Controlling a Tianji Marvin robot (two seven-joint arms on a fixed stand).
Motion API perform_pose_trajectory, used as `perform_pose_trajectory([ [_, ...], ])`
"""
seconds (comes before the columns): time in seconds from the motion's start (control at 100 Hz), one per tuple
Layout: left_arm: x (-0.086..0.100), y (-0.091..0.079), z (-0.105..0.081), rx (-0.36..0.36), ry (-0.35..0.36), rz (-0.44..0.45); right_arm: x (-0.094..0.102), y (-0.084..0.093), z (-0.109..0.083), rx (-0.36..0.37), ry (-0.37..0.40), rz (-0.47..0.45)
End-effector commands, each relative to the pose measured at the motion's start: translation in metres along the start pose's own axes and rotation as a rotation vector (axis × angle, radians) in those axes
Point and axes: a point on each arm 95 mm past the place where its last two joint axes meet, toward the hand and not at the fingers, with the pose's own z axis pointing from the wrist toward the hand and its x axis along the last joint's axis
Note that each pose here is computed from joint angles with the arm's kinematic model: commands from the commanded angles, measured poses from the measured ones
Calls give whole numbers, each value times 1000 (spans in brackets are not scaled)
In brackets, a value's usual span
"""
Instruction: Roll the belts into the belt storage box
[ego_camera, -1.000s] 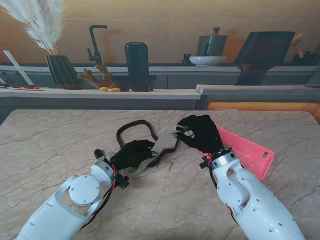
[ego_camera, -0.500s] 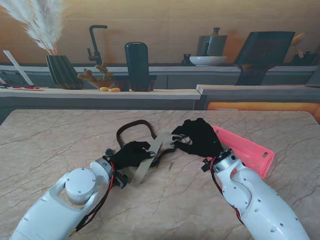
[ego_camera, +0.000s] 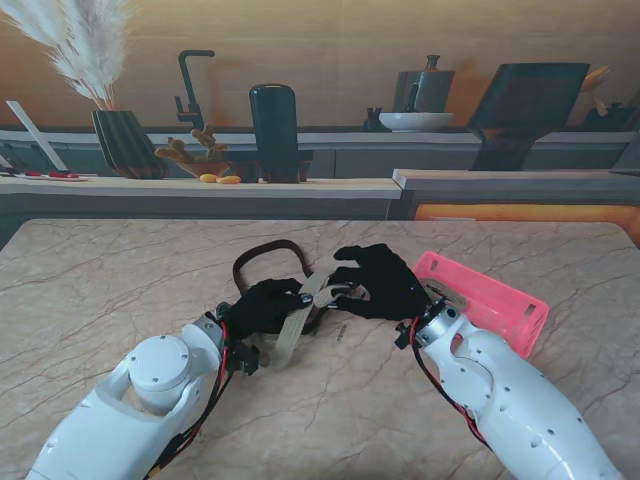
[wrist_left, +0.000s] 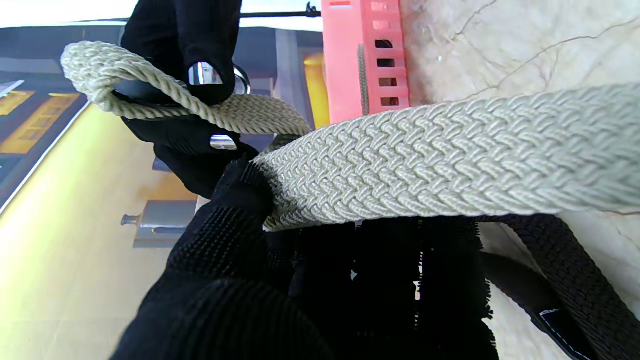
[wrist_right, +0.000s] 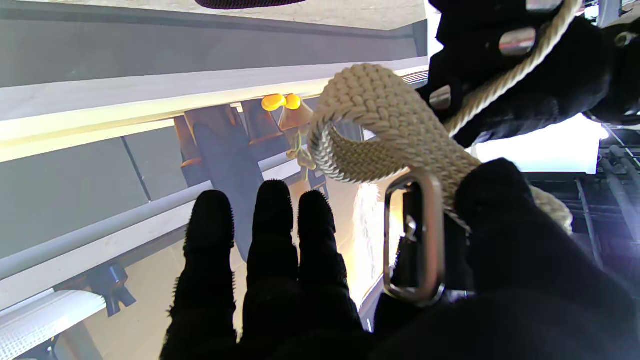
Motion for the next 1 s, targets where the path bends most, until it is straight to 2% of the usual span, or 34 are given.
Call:
perform_pose_trajectory([
  [0.0, 5, 4, -1, -6, -1, -1, 3, -2, 3, 6, 24, 5],
  [0.35, 22, 3, 0, 59, -28, -49, 4, -16, 2, 68, 76, 8],
  [0.46, 27, 4, 0, 99, -15, -68, 4, -21, 1, 80, 70, 15],
  [0.67, 34, 4, -3, 128, 11, -83, 3, -26, -1, 91, 54, 17],
  [0.99, 41, 4, -6, 143, -11, -166, 5, -29, 1, 118, 42, 8],
])
